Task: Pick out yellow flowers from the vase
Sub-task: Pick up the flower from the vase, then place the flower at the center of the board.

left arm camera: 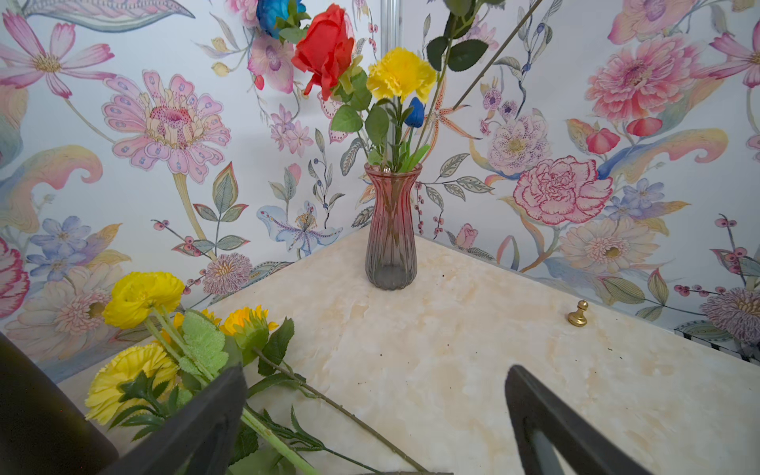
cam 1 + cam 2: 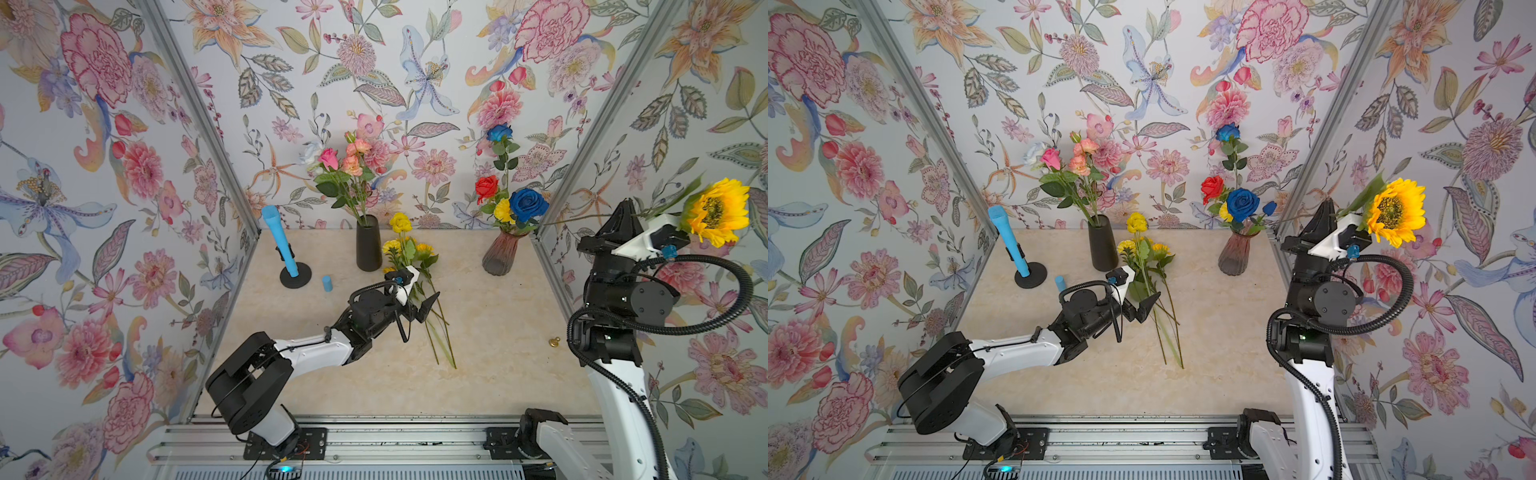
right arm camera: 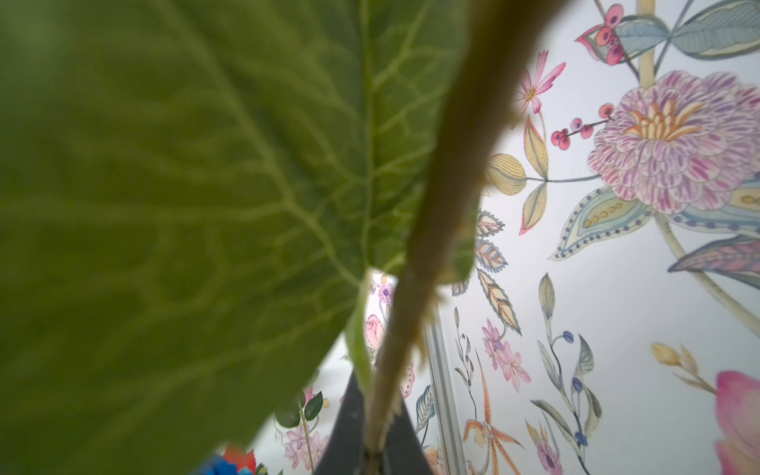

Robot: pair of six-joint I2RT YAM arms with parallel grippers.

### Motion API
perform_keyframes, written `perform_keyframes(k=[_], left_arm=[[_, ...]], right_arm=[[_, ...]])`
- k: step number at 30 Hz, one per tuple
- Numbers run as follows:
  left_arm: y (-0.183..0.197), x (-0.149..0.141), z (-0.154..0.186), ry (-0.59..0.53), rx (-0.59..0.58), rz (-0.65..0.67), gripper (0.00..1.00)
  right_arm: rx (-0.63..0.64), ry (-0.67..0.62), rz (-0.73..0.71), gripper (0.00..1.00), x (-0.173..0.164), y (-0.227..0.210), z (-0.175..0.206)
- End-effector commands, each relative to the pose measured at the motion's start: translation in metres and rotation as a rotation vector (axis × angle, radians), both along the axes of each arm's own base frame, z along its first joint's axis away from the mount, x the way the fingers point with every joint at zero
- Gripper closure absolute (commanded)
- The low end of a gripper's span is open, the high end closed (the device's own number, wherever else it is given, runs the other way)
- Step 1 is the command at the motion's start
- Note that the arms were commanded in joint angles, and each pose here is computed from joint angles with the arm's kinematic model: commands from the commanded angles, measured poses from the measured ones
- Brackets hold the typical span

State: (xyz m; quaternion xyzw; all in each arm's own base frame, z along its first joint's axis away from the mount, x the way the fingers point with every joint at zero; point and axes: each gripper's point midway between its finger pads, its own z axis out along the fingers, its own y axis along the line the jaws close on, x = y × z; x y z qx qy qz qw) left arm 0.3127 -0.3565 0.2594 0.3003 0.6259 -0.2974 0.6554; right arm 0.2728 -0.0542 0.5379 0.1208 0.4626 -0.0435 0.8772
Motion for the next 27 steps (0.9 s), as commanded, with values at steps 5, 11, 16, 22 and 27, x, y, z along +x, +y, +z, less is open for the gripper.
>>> perform_keyframes(k=[5,11,16,22,27], left_arm=[[-0.008,-0.033,0.032,-0.158,0.019,-0.016,0.00],[-0.024,-0.060,0.029,-0.237,0.058,-0.056,0.00],[-0.034,-0.070,0.025,-0.248,0.063,-0.080,0.00],[-0.045,-0.076,0.025,-0.175,0.016,-0.137,0.00],[-0.050,-0.075,0.025,-0.112,-0.004,-0.154,0.00]], right_arm=[[0.063,0.300,0.026,1.00,-0.004,0.007,-0.047],[0.098,0.542,0.194,1.00,0.010,0.043,-0.109],[0.079,0.683,0.424,1.00,0.017,0.095,-0.147],[0.038,0.734,0.651,1.00,0.016,0.157,-0.163],[-0.005,0.741,0.758,1.00,0.016,0.204,-0.169]])
